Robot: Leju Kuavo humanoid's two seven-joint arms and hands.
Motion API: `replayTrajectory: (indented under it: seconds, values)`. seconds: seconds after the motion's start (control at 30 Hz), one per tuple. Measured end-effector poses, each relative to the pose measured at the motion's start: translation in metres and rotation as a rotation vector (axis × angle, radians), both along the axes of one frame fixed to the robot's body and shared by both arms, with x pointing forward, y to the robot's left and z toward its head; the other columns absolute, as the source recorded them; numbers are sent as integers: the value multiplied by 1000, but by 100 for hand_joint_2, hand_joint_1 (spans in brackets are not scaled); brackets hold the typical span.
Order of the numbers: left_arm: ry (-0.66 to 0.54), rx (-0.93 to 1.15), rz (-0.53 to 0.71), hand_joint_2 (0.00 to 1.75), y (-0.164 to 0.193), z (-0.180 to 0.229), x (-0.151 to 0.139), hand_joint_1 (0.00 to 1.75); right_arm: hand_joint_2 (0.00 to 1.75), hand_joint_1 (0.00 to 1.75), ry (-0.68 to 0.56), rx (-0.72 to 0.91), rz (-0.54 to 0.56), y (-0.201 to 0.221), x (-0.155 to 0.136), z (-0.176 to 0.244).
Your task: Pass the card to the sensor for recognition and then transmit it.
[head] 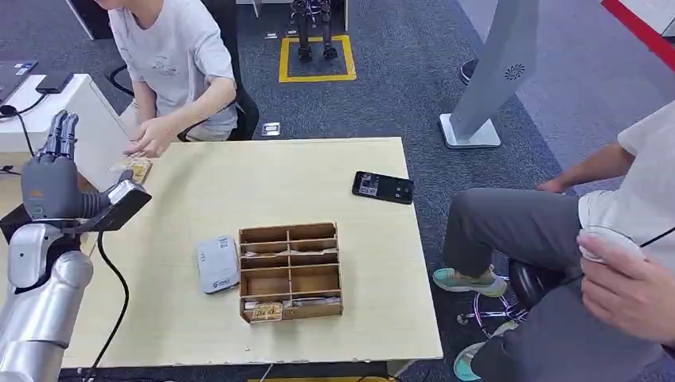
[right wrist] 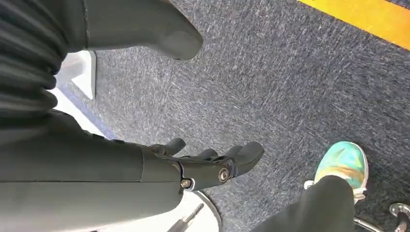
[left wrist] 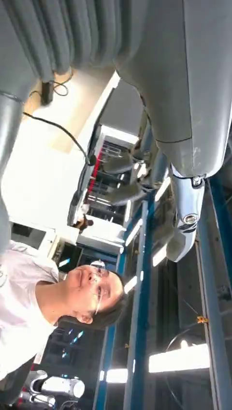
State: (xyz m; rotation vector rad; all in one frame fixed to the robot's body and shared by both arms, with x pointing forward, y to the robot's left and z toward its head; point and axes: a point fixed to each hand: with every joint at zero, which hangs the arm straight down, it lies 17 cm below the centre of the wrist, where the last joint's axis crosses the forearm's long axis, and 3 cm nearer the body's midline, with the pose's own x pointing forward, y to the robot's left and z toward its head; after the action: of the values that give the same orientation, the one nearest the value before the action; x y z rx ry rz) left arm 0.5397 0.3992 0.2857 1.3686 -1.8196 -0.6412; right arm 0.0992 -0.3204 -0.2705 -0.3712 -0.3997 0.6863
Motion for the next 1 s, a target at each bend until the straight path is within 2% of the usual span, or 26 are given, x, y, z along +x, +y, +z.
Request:
replayTrajectory:
  seconds: [0.13, 0.3, 0.47, 0.6, 0.67, 0.9, 0.93, 1.0]
  values:
    - [9, -64, -60, 0, -6, -5, -5, 0, 175, 0, 1, -1, -1, 0, 0, 0]
    - [52, -141, -271, 0, -43, -18, -32, 0, 175, 0, 7, -6, -3, -4, -4, -1]
    - [101, -8, -530, 0, -141, -27, -78, 0, 175, 0, 11, -13, -7, -9, -7, -1]
    - [110, 95, -675, 0, -213, -34, -111, 0, 175, 0, 5, -13, -9, -11, -6, 0]
    - [104, 106, -723, 0, -233, -34, -124, 0, 175, 0, 5, -14, -9, -11, -7, 0]
    - [84, 131, -798, 0, -262, -32, -143, 0, 175, 0, 1, -14, -9, -12, -6, 0]
    - [82, 152, -800, 175, -266, -34, -146, 0, 175, 0, 1, -14, -10, -12, -6, 0]
    - [81, 188, -782, 175, -273, -42, -151, 0, 175, 0, 6, -18, -14, -13, -7, 0]
